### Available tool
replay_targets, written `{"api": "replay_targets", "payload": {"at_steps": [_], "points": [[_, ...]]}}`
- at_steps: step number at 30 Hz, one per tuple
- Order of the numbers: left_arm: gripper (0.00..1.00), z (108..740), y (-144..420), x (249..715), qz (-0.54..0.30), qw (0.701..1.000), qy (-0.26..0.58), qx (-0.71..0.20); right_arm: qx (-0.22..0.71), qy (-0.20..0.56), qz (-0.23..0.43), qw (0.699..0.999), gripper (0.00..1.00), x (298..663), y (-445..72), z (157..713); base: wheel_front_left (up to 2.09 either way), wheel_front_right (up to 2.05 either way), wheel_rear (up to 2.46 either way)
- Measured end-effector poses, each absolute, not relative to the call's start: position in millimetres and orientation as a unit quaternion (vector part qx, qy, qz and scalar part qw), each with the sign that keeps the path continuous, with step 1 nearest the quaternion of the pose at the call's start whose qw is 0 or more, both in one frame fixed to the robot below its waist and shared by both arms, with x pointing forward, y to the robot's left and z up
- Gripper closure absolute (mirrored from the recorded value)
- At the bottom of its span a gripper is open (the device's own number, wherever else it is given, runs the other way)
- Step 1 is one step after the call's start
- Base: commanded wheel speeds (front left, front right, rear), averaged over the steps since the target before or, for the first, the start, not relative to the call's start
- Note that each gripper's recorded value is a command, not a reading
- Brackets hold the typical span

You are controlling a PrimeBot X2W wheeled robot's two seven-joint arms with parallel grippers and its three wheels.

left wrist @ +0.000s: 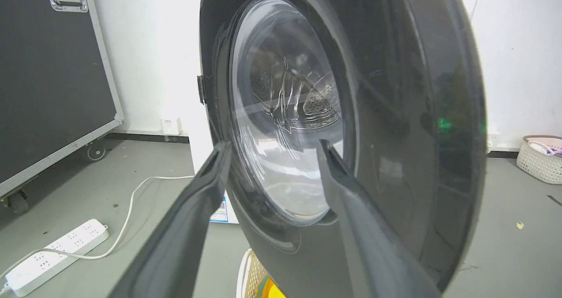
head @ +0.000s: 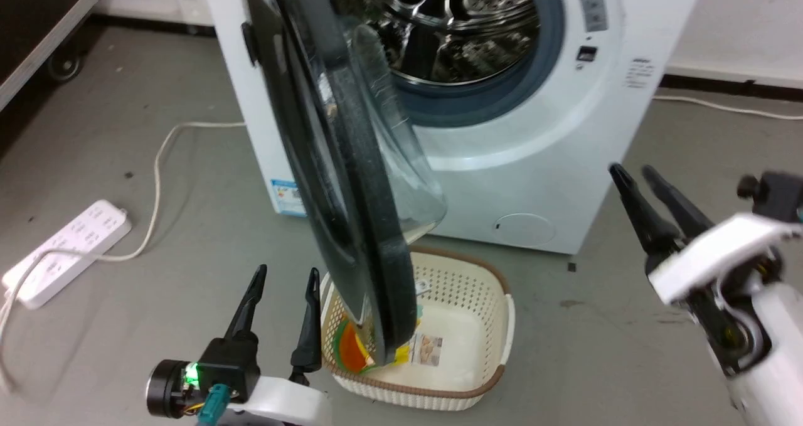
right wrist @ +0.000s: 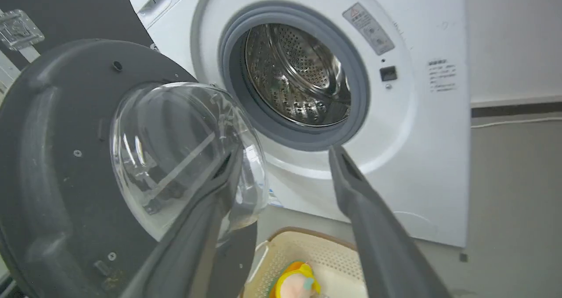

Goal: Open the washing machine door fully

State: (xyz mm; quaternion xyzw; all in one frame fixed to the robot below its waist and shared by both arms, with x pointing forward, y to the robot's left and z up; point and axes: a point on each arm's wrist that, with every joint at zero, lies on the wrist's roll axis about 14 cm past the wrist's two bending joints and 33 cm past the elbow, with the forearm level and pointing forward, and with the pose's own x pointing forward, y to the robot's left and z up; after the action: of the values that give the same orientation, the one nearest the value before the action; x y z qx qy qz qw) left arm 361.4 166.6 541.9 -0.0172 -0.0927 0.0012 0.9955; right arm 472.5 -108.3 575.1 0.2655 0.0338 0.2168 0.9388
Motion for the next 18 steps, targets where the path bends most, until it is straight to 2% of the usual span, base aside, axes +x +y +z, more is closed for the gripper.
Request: {"api": "replay_targets", "payload": {"at_steps": [4,9,18], "points": [[0.0,546,164,361,-0.009,0.995,-0.1,-0.022,0.148,-0.044,0.184,0.971,0.0,450,-145,579,0.0,0.0,0.0],[0.0,541,155,359,-0.033,0.995,-0.092,-0.026,0.059,-0.088,0.128,0.986,0.0,420,-178,568,0.0,0.0,0.0],[0.0,530,151,353,-0.042,0.996,-0.077,-0.017,0.033,-0.102,0.06,0.992,0.0,364,-175,547,0.0,0.0,0.0]]}}
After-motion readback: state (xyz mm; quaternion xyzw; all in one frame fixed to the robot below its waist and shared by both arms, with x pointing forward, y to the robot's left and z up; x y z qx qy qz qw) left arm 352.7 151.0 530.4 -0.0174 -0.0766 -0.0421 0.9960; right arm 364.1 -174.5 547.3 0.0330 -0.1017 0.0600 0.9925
